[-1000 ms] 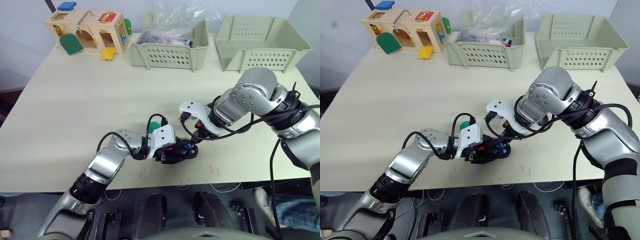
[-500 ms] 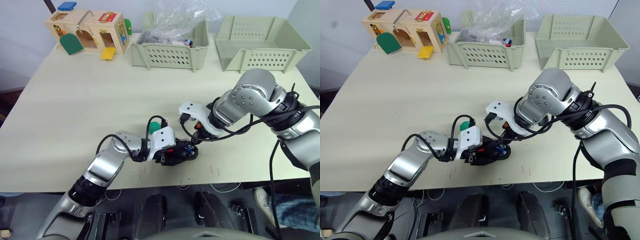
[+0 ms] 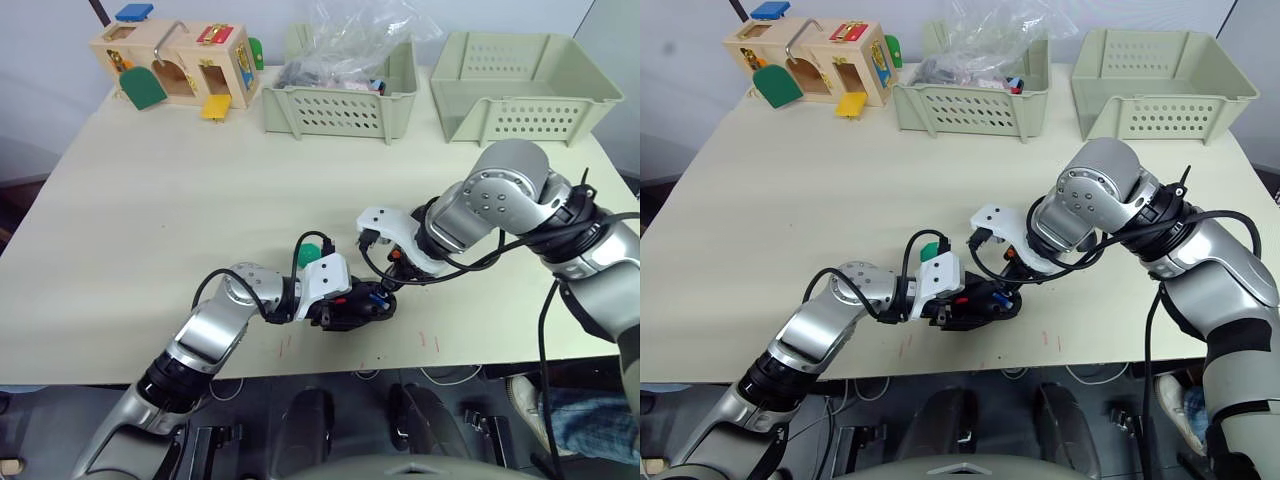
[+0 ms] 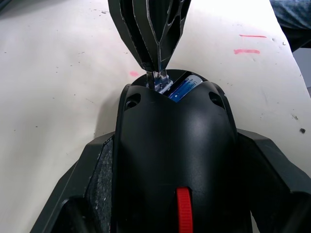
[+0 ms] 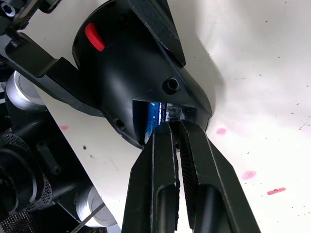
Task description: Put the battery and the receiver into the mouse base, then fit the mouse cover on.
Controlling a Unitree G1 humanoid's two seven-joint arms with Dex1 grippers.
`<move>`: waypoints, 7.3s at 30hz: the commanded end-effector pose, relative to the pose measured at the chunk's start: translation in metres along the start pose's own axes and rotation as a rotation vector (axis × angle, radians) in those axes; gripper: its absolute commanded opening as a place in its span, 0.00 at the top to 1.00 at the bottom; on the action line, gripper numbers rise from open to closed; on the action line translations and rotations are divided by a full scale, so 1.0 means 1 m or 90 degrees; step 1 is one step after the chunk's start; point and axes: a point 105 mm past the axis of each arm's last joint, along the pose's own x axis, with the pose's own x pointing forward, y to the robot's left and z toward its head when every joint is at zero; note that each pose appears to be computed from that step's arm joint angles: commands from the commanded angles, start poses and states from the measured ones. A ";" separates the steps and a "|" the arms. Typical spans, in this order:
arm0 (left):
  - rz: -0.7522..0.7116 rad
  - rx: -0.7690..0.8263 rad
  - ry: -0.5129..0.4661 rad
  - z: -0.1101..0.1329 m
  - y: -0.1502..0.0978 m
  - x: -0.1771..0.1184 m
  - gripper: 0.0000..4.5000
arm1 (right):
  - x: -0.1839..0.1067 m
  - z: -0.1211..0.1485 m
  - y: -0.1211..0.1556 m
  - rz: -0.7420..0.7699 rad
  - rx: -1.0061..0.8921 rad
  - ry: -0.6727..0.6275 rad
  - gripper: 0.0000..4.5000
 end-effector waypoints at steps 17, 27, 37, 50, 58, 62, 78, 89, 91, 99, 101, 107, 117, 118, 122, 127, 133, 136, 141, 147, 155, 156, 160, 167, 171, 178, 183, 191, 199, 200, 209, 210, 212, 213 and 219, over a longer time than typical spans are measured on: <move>-0.006 0.008 -0.006 0.003 -0.004 0.002 0.35 | 0.002 -0.007 -0.002 -0.013 -0.008 0.020 1.00; -0.006 0.008 -0.007 0.004 -0.003 0.002 0.35 | 0.001 -0.006 -0.003 -0.015 -0.006 0.021 1.00; -0.004 0.006 -0.006 0.001 -0.004 0.002 0.35 | 0.005 0.000 0.002 -0.010 -0.020 0.026 1.00; -0.003 0.006 -0.008 0.002 -0.005 0.003 0.35 | 0.007 0.007 0.013 0.004 -0.043 0.050 1.00; -0.003 0.004 -0.009 0.003 -0.005 0.003 0.35 | 0.010 0.005 0.014 0.014 -0.034 0.052 0.93; -0.005 0.004 -0.010 0.003 -0.005 0.003 0.35 | 0.003 0.007 0.009 0.002 -0.027 0.038 0.61; -0.004 -0.001 -0.008 0.000 -0.006 0.001 0.35 | -0.053 -0.021 0.005 -0.101 -0.127 -0.275 0.32; -0.008 0.000 -0.003 0.004 -0.006 -0.005 0.35 | -0.030 -0.038 0.018 -0.058 -0.163 -0.565 0.32; -0.009 0.000 -0.003 0.004 -0.007 -0.005 0.35 | -0.026 -0.037 0.015 -0.065 -0.138 -0.604 0.32; -0.011 -0.001 -0.001 0.005 -0.009 -0.005 0.35 | 0.004 -0.037 0.015 -0.034 -0.140 -0.645 0.78; -0.010 -0.002 0.001 0.004 -0.007 -0.005 0.35 | 0.014 -0.040 0.012 -0.042 -0.150 -0.637 0.98; -0.007 -0.003 0.003 0.002 -0.006 -0.005 0.35 | 0.023 -0.047 0.012 -0.032 -0.164 -0.630 0.99; -0.007 -0.003 0.003 -0.002 -0.008 -0.004 0.35 | 0.027 -0.050 0.006 -0.043 -0.137 -0.625 0.99; -0.007 -0.003 0.002 -0.002 -0.008 -0.004 0.35 | 0.029 -0.052 0.004 -0.044 -0.128 -0.619 0.99; -0.007 -0.003 0.001 -0.003 -0.008 -0.004 0.35 | 0.043 -0.061 0.000 -0.040 -0.089 -0.588 0.99; -0.006 -0.003 0.003 -0.005 -0.007 -0.004 0.35 | 0.062 -0.073 -0.001 -0.025 -0.072 -0.527 0.99; -0.005 -0.005 0.002 -0.006 -0.008 -0.004 0.35 | 0.075 -0.081 -0.008 -0.040 -0.081 -0.467 0.99; -0.003 -0.005 0.004 -0.007 -0.008 -0.004 0.35 | 0.074 -0.083 -0.011 -0.047 -0.084 -0.458 0.99; -0.002 -0.003 -0.001 -0.006 -0.008 -0.002 0.35 | 0.010 -0.049 -0.006 -0.059 -0.133 -0.635 0.99; 0.004 -0.002 -0.010 -0.003 -0.006 0.000 0.35 | -0.027 -0.080 0.008 0.004 -0.180 -0.603 0.94; 0.008 -0.003 -0.016 -0.001 -0.004 0.001 0.35 | -0.060 -0.124 0.011 0.003 -0.202 -0.531 0.31; 0.007 -0.003 -0.017 -0.001 -0.004 0.001 0.35 | -0.061 -0.125 0.012 0.004 -0.199 -0.531 0.20; 0.001 -0.006 -0.019 0.000 -0.005 0.001 0.35 | -0.060 -0.129 0.010 -0.005 -0.189 -0.533 0.02; 0.012 -0.016 -0.066 0.012 -0.005 -0.009 0.01 | -0.059 -0.127 0.012 -0.010 -0.183 -0.543 0.00; 0.031 -0.056 -0.119 0.018 -0.007 -0.041 0.01 | -0.063 -0.129 0.010 -0.020 -0.167 -0.554 0.00; 0.080 -0.128 -0.138 0.003 -0.020 -0.090 0.01 | -0.067 -0.133 0.002 -0.059 -0.113 -0.576 0.00; 0.170 -0.206 -0.185 -0.009 -0.032 -0.125 0.01 | -0.077 -0.129 -0.027 -0.156 -0.040 -0.575 0.00; 0.203 -0.217 -0.266 -0.018 -0.047 -0.151 0.01 | -0.078 -0.121 -0.058 -0.212 0.029 -0.509 0.00; 0.205 -0.229 -0.317 -0.012 -0.055 -0.156 0.01 | -0.075 -0.103 -0.106 -0.215 0.116 -0.453 0.00; 0.205 -0.226 -0.317 -0.012 -0.055 -0.157 0.01 | -0.074 -0.101 -0.111 -0.217 0.124 -0.446 0.00; 0.187 -0.206 -0.324 -0.003 -0.061 -0.153 0.01 | -0.061 -0.097 -0.136 -0.213 0.120 -0.421 0.00; 0.184 -0.199 -0.325 -0.002 -0.061 -0.152 0.01 | -0.059 -0.098 -0.139 -0.215 0.118 -0.419 0.00; 0.181 -0.190 -0.326 0.000 -0.061 -0.152 0.01 | -0.057 -0.098 -0.142 -0.210 0.115 -0.420 0.00; 0.180 -0.188 -0.328 0.002 -0.061 -0.151 0.01 | -0.057 -0.099 -0.142 -0.207 0.112 -0.420 0.00; 0.157 -0.162 -0.324 0.007 -0.065 -0.152 0.01 | -0.054 -0.094 -0.144 -0.188 0.123 -0.430 0.00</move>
